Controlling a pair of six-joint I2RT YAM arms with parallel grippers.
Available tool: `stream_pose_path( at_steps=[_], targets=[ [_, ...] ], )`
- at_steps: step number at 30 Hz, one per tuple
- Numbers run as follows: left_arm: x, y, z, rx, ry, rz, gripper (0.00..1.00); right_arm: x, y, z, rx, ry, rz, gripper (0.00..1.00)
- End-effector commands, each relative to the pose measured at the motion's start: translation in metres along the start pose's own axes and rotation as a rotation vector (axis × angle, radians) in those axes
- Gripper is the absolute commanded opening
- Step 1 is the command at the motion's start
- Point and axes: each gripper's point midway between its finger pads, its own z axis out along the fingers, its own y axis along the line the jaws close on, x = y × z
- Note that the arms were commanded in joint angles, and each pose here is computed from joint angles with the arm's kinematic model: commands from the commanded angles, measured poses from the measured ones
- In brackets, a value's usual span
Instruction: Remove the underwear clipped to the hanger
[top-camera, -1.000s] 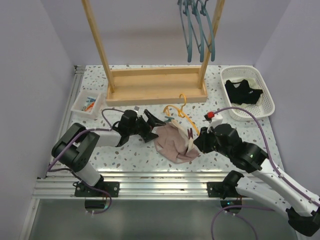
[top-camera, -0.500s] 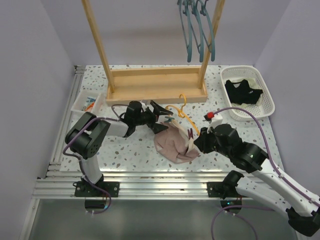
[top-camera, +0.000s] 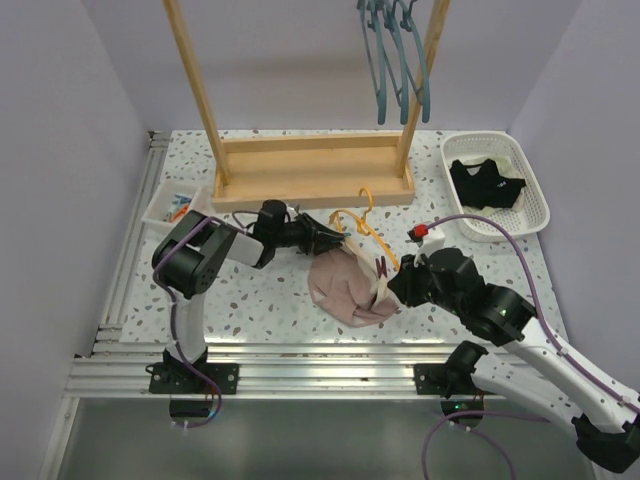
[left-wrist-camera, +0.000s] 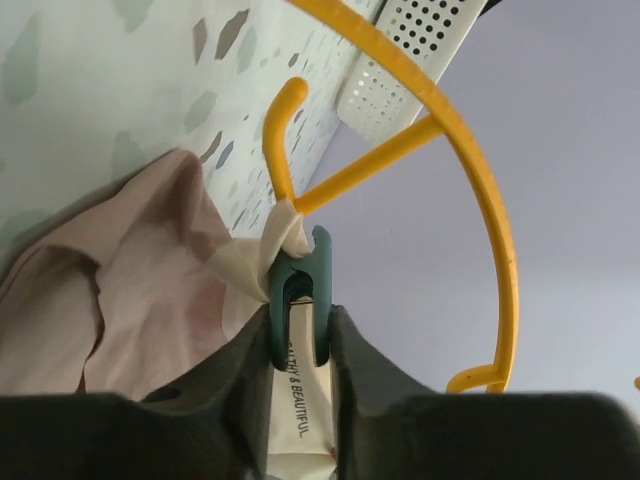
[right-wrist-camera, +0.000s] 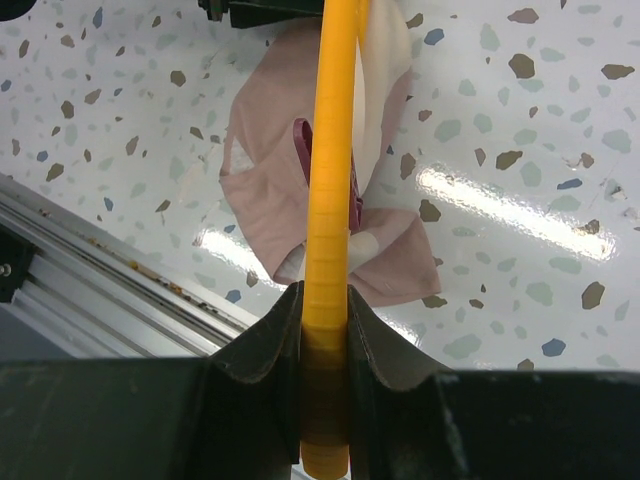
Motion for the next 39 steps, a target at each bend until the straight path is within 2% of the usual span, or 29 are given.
stream_pose_path(
  at_steps=[1,4,11,15,17,18,19,20,21,23,24,26,27,29,30,33,36,39],
  targets=[
    [0.001,-0.031,0.004,0.095,0.040,0.064,0.21,-0.015,0.002,-0.008,-0.001,-0.046,-0.010,0.00],
    [0.002,-0.030,0.003,0.102,0.049,0.072,0.00,-0.015,0.001,-0.009,0.001,-0.048,-0.006,0.00],
    [0.015,-0.036,-0.015,0.136,0.061,0.123,0.00,-0.014,-0.003,-0.007,0.028,-0.048,0.001,0.00],
    [0.031,-0.053,-0.037,0.146,0.060,0.220,0.00,-0.017,-0.010,-0.006,0.071,-0.057,0.008,0.00],
    [0.032,-0.044,-0.044,0.087,0.051,0.283,0.00,-0.017,-0.016,-0.005,0.107,-0.059,0.013,0.00],
    [0.034,-0.052,-0.054,0.095,0.038,0.377,0.00,-0.017,-0.018,-0.005,0.120,-0.061,0.018,0.00],
    [0.034,-0.051,-0.059,0.077,0.034,0.405,0.00,-0.017,-0.021,-0.005,0.134,-0.065,0.023,0.00],
    [0.035,-0.038,-0.064,0.017,0.041,0.388,0.00,-0.017,-0.023,-0.005,0.146,-0.066,0.026,0.00],
    [0.034,-0.043,-0.075,0.024,0.038,0.414,0.00,-0.016,-0.023,-0.003,0.146,-0.063,0.026,0.00],
    [0.027,-0.028,-0.094,-0.008,0.011,0.427,0.00,-0.016,-0.022,-0.002,0.143,-0.067,0.031,0.00],
    [0.010,-0.037,-0.116,0.006,-0.063,0.437,0.00,-0.016,-0.021,-0.001,0.142,-0.066,0.032,0.00],
    [-0.009,-0.016,-0.144,-0.076,-0.133,0.439,0.00,-0.016,-0.021,-0.001,0.139,-0.065,0.035,0.00],
    [-0.033,-0.024,-0.174,-0.076,-0.242,0.446,0.00,-0.017,-0.020,0.000,0.137,-0.065,0.036,0.00],
    [-0.055,-0.009,-0.209,-0.208,-0.348,0.477,0.00,-0.017,-0.019,0.000,0.133,-0.067,0.038,0.00],
    [-0.083,-0.010,-0.246,-0.246,-0.485,0.464,0.00,-0.016,-0.019,-0.001,0.128,-0.066,0.033,0.00],
    [-0.119,-0.016,-0.304,-0.280,-0.646,0.479,0.00,-0.017,-0.018,-0.001,0.121,-0.073,0.032,0.00],
    [-0.148,-0.016,-0.328,-0.320,-0.710,0.443,0.00,-0.018,-0.016,0.000,0.110,-0.071,0.029,0.00],
    [-0.181,-0.030,-0.363,-0.346,-0.866,0.430,0.00,-0.019,-0.015,-0.001,0.106,-0.064,0.020,0.00]
  ],
)
